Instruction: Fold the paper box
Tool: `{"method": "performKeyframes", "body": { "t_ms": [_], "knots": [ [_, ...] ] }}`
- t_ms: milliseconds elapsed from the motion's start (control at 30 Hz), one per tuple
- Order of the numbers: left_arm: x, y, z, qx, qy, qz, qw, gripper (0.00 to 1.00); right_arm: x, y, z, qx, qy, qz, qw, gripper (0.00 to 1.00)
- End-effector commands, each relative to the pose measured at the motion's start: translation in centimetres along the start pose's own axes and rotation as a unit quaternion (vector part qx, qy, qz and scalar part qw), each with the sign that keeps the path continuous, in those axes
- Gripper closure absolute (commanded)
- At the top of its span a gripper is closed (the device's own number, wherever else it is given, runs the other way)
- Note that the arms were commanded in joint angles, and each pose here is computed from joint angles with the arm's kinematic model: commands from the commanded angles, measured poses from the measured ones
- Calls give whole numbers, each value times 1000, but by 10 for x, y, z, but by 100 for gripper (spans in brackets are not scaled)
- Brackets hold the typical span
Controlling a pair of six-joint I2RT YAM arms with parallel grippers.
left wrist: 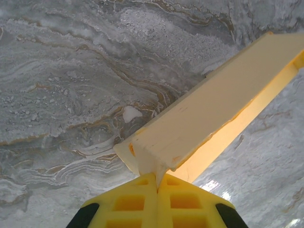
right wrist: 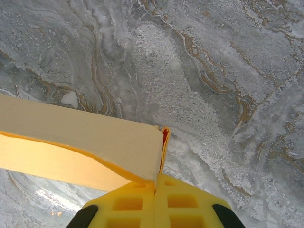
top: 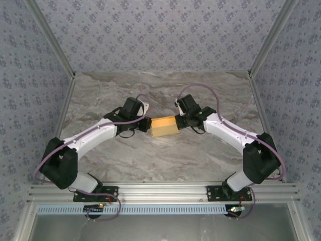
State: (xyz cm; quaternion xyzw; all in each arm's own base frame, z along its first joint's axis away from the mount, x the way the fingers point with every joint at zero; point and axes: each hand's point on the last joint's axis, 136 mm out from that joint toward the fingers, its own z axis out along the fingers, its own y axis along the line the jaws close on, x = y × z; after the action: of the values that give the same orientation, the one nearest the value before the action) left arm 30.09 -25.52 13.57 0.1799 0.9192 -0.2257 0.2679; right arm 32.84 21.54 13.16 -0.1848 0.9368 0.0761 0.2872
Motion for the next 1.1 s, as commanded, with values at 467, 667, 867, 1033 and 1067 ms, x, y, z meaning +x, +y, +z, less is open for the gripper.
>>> {"method": "performKeyframes", "body": {
  "t_ms": [467,667,867,1033,1067],
  "knots": [
    [-34,-32,3,81,-36,-110,990,100,9,3,0,-2,2,-1,1000,99],
    [-36,-33,3,95,-38,-128,987,100,9,3,1,0,2,-2,1000,99],
    [-24,-17,7,54,-28,-119,991,100,9,0,0,4,1,0,1000,99],
    [-4,-3,15,22,-12,-107,994,100,10,-3,-1,8,-3,3,1000,99],
    [0,-3,16,19,-8,-99,995,100,10,-4,-1,9,-4,3,1000,99]
  ]
}}
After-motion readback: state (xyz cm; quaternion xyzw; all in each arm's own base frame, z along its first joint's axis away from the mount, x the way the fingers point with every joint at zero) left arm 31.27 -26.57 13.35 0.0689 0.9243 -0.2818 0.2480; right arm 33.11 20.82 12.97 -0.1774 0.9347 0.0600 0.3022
